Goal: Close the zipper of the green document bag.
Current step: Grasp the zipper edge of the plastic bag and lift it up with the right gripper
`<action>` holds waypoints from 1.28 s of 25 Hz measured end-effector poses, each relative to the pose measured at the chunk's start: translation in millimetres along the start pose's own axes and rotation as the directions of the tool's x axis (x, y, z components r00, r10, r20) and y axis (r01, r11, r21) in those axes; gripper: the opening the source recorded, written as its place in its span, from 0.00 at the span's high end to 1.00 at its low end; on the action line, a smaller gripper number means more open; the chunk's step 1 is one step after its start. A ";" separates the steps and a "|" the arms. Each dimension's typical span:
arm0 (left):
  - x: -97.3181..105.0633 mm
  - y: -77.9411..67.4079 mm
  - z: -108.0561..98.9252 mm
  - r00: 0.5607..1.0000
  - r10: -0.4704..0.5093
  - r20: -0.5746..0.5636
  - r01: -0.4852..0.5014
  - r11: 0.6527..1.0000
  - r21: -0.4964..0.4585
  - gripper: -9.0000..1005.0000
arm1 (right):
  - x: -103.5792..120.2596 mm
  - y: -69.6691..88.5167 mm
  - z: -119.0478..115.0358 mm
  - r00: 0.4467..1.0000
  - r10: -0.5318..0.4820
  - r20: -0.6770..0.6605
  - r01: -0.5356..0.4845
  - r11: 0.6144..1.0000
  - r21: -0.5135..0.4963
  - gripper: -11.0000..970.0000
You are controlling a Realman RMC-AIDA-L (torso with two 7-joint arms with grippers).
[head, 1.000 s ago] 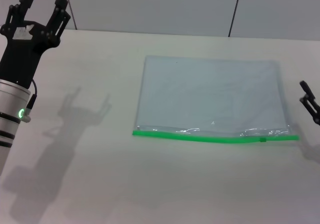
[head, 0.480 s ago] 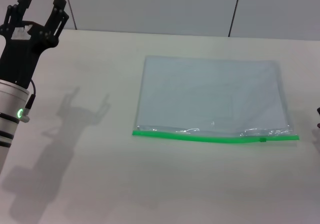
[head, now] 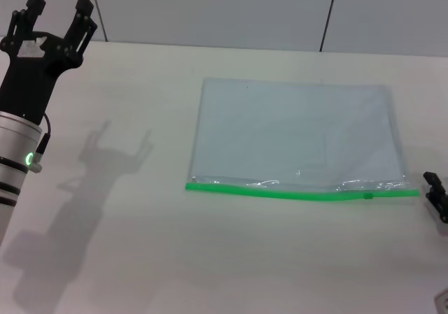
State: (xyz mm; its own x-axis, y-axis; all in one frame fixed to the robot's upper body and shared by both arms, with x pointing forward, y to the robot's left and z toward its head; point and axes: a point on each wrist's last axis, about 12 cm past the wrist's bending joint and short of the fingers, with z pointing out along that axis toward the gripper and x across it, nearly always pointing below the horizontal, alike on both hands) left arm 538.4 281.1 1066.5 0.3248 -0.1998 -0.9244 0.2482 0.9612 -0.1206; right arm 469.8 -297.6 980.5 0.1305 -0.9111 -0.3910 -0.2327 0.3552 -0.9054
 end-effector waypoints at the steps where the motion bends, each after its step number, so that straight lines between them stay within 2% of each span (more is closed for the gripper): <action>1: 0.0 0.1 0.0 1.000 0.000 0.000 0.000 1.000 0.000 0.19 | 0.2 0.6 0.0 1.000 -0.006 -0.003 0.006 1.000 -0.005 0.29; 11: 0.0 0.4 -0.4 1.000 0.001 0.000 -0.001 1.000 -0.001 0.19 | -0.8 5.7 1.4 1.000 -0.026 -0.005 0.026 0.999 -0.047 0.30; 21: 0.1 0.2 -0.4 1.000 0.000 -0.001 0.000 1.000 -0.001 0.19 | -23.5 12.8 5.2 0.996 -0.038 0.077 0.043 0.997 -0.062 0.31; 32: 0.5 -2.2 1.1 1.000 -0.005 -0.001 0.005 1.000 0.006 0.19 | -36.3 7.8 23.2 0.988 -0.078 0.133 0.088 0.994 -0.069 0.33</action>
State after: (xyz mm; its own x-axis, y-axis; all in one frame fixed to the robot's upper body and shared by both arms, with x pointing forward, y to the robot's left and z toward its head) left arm 539.0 278.7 1066.7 0.3231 -0.2046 -0.9240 0.2558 0.9589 -0.1229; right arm 485.7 -256.9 983.8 0.2756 -0.8999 -0.3379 -0.2862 0.2588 -0.9226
